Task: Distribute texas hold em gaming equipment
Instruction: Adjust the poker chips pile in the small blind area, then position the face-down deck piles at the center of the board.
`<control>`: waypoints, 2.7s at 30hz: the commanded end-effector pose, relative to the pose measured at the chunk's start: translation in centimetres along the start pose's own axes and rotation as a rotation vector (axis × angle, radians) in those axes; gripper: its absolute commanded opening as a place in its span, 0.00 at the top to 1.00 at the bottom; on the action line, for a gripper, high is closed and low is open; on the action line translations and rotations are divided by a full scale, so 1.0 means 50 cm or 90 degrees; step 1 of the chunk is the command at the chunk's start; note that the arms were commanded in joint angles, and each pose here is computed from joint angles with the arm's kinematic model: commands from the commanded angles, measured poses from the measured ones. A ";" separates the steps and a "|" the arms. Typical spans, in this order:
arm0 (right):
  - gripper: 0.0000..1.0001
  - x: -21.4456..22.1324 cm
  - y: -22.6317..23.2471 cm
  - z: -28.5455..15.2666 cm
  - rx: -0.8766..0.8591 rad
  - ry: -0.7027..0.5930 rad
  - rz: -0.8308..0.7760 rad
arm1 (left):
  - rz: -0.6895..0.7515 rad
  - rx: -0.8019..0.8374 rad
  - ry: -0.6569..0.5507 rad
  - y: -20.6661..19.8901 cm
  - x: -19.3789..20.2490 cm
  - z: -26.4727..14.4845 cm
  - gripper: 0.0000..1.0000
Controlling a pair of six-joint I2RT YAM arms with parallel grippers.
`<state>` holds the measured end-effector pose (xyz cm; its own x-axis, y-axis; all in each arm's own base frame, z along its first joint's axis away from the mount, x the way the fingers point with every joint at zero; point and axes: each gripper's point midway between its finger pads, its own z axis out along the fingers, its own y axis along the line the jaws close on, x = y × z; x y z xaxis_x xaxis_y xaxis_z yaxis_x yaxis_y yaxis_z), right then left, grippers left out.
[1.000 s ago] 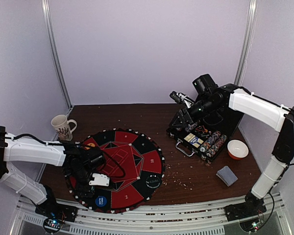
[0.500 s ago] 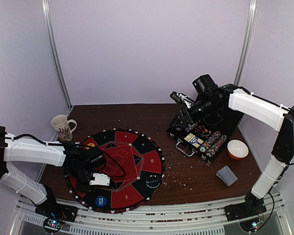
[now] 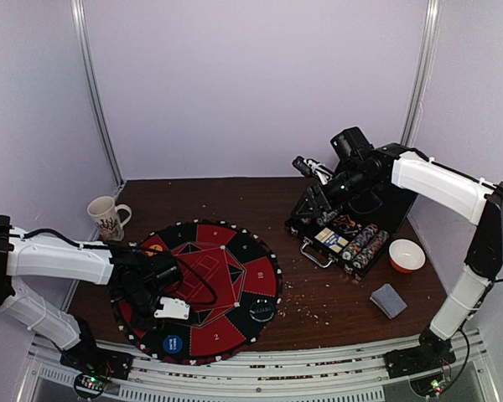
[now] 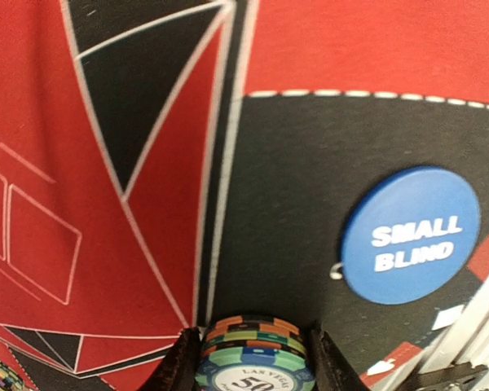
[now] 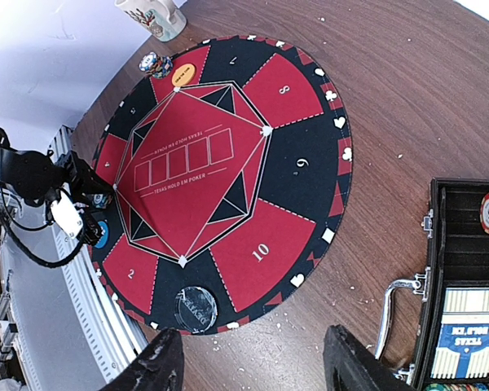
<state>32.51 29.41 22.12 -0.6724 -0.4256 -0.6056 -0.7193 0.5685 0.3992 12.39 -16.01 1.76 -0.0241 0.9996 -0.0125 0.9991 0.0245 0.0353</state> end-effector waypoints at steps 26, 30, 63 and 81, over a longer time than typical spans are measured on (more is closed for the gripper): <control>0.39 -0.001 -0.015 -0.007 0.023 0.007 0.003 | 0.006 -0.023 0.007 0.008 -0.001 -0.015 0.43; 0.39 -0.003 -0.015 -0.007 0.023 0.006 0.002 | -0.012 -0.060 -0.032 0.026 -0.017 -0.042 0.36; 0.00 0.310 -0.205 -0.167 0.475 0.303 0.303 | -0.406 -0.602 -0.595 0.539 -0.271 -0.557 0.02; 0.00 0.571 -0.180 -0.129 0.458 0.567 0.403 | -0.371 -0.658 -0.625 0.519 -0.207 -0.582 0.02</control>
<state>20.13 7.53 7.08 -0.9590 -0.1215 0.2562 -0.1764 0.9630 -0.2035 37.73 -25.60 28.61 -0.0419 0.5076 -0.8606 0.4179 0.7912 0.4464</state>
